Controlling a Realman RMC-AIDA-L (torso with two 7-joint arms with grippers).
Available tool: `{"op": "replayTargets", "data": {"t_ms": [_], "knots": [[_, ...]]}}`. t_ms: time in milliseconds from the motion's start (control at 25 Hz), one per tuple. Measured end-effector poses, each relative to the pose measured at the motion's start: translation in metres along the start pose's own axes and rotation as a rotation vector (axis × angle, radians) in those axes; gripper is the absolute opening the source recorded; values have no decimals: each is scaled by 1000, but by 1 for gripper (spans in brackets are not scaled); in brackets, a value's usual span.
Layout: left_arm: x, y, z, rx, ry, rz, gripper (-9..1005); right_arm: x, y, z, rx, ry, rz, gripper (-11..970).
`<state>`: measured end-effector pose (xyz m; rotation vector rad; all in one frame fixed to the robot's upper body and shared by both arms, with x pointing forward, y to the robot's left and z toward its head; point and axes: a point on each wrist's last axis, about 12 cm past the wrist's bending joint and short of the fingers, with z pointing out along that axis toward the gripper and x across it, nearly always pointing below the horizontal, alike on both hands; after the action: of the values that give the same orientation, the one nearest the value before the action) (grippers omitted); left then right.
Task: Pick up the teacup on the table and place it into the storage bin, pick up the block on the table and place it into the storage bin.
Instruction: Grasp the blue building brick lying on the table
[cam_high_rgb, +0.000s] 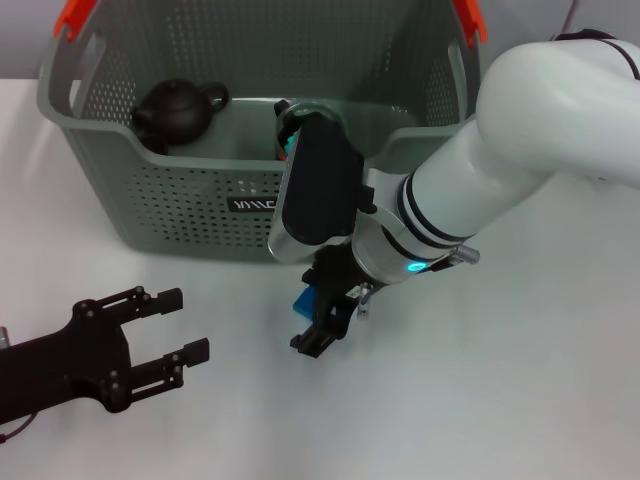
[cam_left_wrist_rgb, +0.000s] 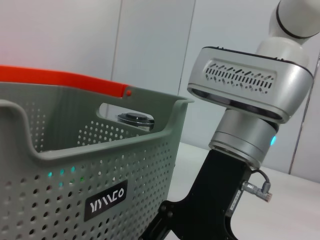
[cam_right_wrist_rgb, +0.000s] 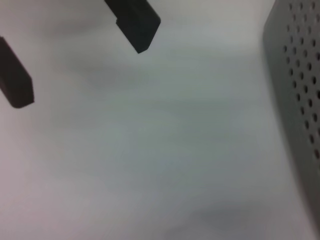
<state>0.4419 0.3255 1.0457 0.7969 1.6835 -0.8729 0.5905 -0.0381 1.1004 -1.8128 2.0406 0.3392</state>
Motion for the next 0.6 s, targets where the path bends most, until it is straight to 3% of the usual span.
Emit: {"op": "replayTargets", "data": {"t_ms": [360, 600], "knots": [[-1, 1, 3, 6, -5, 0, 690, 5, 7, -1, -66, 52, -1, 896], [0, 0, 2, 3, -4, -3, 690, 9, 16, -12, -173, 111, -15, 896]]}}
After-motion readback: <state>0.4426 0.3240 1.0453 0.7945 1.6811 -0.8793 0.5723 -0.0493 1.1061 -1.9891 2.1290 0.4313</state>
